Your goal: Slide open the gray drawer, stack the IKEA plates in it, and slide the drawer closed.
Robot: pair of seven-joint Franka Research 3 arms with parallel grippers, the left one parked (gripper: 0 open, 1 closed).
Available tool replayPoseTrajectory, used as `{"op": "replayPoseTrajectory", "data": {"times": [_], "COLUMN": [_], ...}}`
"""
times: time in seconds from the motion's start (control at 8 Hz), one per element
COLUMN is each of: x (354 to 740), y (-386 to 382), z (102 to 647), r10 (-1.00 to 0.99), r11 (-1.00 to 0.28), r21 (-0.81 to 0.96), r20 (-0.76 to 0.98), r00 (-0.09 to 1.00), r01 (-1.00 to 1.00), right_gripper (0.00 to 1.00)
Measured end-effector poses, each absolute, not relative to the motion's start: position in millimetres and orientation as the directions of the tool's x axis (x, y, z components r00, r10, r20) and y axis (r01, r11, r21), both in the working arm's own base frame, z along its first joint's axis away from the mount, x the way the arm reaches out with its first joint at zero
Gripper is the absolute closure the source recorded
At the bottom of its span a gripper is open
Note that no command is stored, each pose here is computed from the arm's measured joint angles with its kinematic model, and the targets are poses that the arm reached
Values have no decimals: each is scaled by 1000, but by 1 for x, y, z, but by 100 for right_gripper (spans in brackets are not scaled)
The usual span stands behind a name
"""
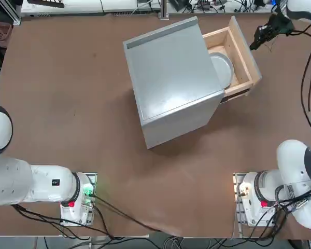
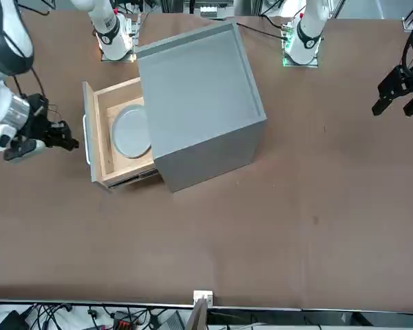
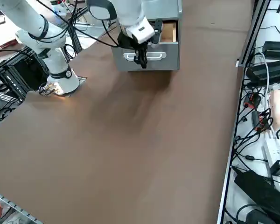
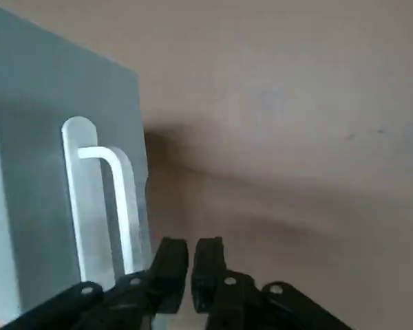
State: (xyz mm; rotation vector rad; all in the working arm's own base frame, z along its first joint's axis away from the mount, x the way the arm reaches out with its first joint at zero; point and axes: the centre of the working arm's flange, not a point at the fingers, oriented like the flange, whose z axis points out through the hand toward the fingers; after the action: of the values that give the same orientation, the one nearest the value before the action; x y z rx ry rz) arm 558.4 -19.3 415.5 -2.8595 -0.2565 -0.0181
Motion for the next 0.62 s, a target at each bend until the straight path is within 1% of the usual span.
{"op": "replayPoseTrajectory", "data": {"times": [0.25, 0.62], "x": [555, 555], "y": [6, 69], "z": [407, 411], "r10": [154, 46], "r11": [-953, -963], "r21": [-262, -267], "r20": [17, -2], "r00": [988, 999], "r01": [153, 43], "right_gripper": [100, 100]}}
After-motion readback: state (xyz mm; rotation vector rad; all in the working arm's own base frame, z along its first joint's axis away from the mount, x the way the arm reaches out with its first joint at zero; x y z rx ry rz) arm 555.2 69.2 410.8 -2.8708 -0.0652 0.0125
